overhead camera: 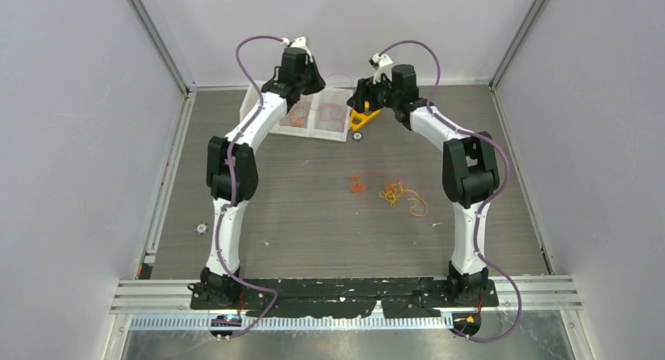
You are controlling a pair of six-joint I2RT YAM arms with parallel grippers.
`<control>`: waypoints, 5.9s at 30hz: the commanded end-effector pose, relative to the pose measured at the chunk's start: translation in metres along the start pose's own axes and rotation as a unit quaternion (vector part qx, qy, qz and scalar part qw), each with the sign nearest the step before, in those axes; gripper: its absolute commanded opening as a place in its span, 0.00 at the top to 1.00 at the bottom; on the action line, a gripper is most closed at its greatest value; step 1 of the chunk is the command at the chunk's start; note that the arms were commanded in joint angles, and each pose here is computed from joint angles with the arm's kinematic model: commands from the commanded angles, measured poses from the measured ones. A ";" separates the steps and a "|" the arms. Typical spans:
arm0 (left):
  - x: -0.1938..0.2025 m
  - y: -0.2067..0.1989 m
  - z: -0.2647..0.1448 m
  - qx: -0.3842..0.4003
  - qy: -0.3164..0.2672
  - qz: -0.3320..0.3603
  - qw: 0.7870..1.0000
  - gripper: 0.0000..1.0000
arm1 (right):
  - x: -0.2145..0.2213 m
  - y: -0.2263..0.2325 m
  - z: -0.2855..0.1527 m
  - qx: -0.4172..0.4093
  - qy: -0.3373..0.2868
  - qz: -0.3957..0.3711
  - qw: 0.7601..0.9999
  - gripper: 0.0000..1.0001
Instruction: Untangle the cables
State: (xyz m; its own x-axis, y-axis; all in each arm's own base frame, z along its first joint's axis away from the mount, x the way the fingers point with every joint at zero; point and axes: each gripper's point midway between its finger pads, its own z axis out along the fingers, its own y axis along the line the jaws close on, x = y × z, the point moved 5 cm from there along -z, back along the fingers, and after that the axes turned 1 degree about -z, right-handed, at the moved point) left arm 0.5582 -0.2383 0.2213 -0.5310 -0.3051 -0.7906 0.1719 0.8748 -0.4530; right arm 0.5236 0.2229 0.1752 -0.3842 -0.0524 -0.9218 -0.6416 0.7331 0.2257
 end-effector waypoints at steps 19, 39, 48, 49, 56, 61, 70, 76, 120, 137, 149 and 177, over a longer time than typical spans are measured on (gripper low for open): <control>0.061 -0.035 0.042 0.092 0.072 -0.074 0.990 1.00 | -0.034 0.014 -0.020 -0.045 -0.006 0.011 0.999 0.46; 0.063 0.001 0.050 0.087 0.083 -0.129 0.984 1.00 | 0.027 -0.021 -0.051 -0.002 0.140 -0.052 0.989 0.35; 0.063 0.000 0.052 0.092 0.083 -0.133 0.983 1.00 | 0.029 -0.016 -0.014 0.010 0.170 -0.089 0.981 0.40; 0.064 0.000 0.052 0.092 0.084 -0.134 0.983 1.00 | 0.037 -0.014 -0.007 0.010 0.184 -0.091 0.979 0.41; 0.067 0.000 0.054 0.097 0.089 -0.141 0.981 1.00 | 0.035 -0.016 0.012 0.053 0.193 -0.103 0.974 0.47; 0.065 -0.001 0.053 0.100 0.086 -0.141 0.981 1.00 | 0.037 -0.021 0.018 0.080 0.196 -0.099 0.972 0.61; 0.065 -0.003 0.053 0.109 0.085 -0.142 0.980 1.00 | 0.034 -0.021 0.014 0.084 0.195 -0.103 0.972 0.91; 0.059 -0.009 0.050 0.126 0.082 -0.136 0.979 1.00 | 0.030 -0.016 0.012 0.067 0.196 -0.109 0.972 0.95; -0.042 0.019 -0.141 0.162 0.013 -0.179 0.970 0.00 | 0.001 0.039 0.088 0.021 0.075 -0.082 0.994 0.95; -0.061 0.018 -0.194 0.106 -0.017 -0.035 0.994 0.00 | -0.046 0.082 0.022 -0.042 0.057 -0.098 0.993 0.32; -0.023 0.013 -0.244 0.119 0.060 0.134 0.982 0.00 | -0.068 0.118 -0.093 -0.075 0.070 -0.108 0.989 0.11; 0.221 -0.096 -0.097 0.186 0.337 0.435 0.814 0.19 | 0.156 0.018 -0.239 0.068 0.411 0.039 0.908 0.24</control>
State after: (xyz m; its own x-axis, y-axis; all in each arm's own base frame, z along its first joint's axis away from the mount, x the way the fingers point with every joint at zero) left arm 0.3354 -0.3689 0.1398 -0.3224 0.6967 -0.6409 0.9303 0.3583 -0.0785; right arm 0.2860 0.0684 0.1206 -0.8056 -0.4680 -0.3634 -0.5565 0.8081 0.1929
